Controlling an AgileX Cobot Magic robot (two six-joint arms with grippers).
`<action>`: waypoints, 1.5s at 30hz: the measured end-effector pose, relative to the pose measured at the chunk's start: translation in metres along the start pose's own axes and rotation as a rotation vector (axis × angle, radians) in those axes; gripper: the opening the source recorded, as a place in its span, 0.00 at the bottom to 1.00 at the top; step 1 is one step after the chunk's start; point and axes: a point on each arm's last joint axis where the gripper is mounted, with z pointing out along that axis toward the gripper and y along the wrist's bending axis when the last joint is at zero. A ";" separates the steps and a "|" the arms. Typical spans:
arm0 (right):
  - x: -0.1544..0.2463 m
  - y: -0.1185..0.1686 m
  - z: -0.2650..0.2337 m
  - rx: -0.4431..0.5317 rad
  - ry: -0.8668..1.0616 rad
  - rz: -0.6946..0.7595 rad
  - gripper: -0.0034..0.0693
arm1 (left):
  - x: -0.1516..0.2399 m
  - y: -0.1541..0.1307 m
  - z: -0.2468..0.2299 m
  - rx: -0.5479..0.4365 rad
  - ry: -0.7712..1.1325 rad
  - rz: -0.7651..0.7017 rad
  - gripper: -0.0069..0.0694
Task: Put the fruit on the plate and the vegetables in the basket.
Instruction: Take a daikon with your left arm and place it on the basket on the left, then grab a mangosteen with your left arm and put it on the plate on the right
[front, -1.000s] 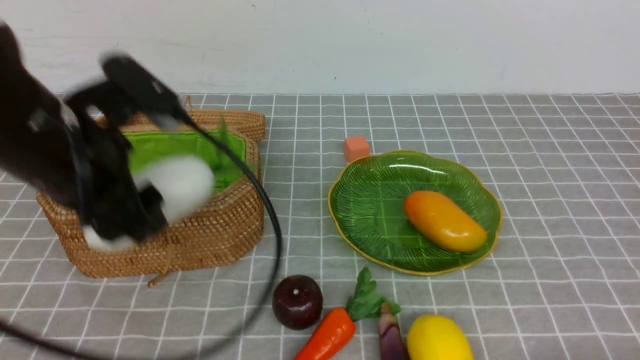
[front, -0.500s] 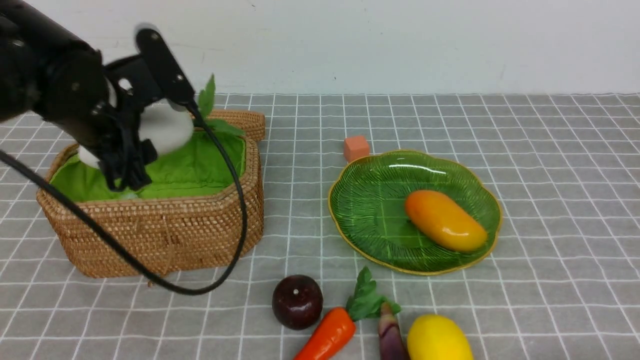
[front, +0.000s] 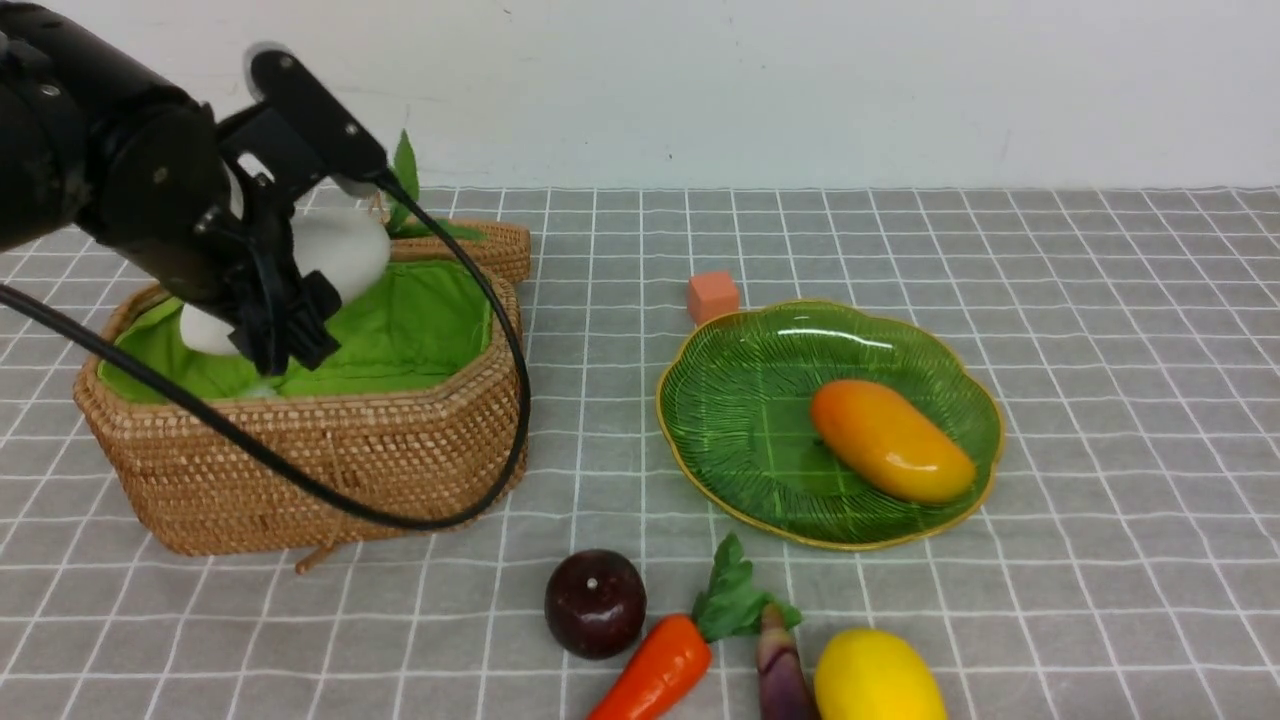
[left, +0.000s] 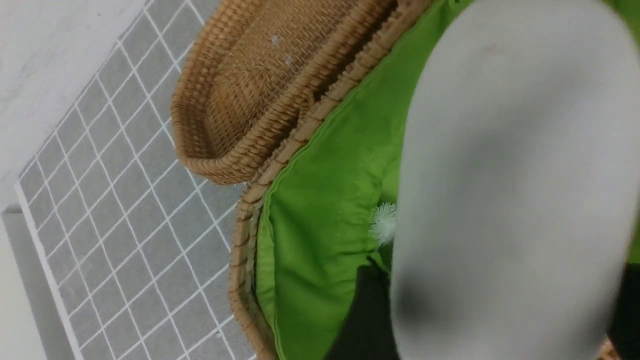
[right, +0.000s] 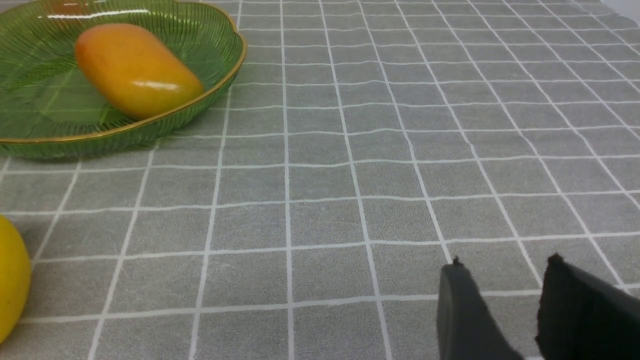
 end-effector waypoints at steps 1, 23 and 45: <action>0.000 0.000 0.000 0.000 0.000 0.000 0.38 | 0.000 0.001 -0.003 -0.001 -0.008 -0.007 0.89; 0.000 0.000 0.000 0.000 0.000 0.000 0.38 | 0.026 -0.036 -0.083 0.372 -0.195 -0.487 0.80; 0.000 0.000 0.000 0.000 0.000 0.000 0.38 | 0.002 -0.170 0.031 0.549 0.299 -0.707 0.89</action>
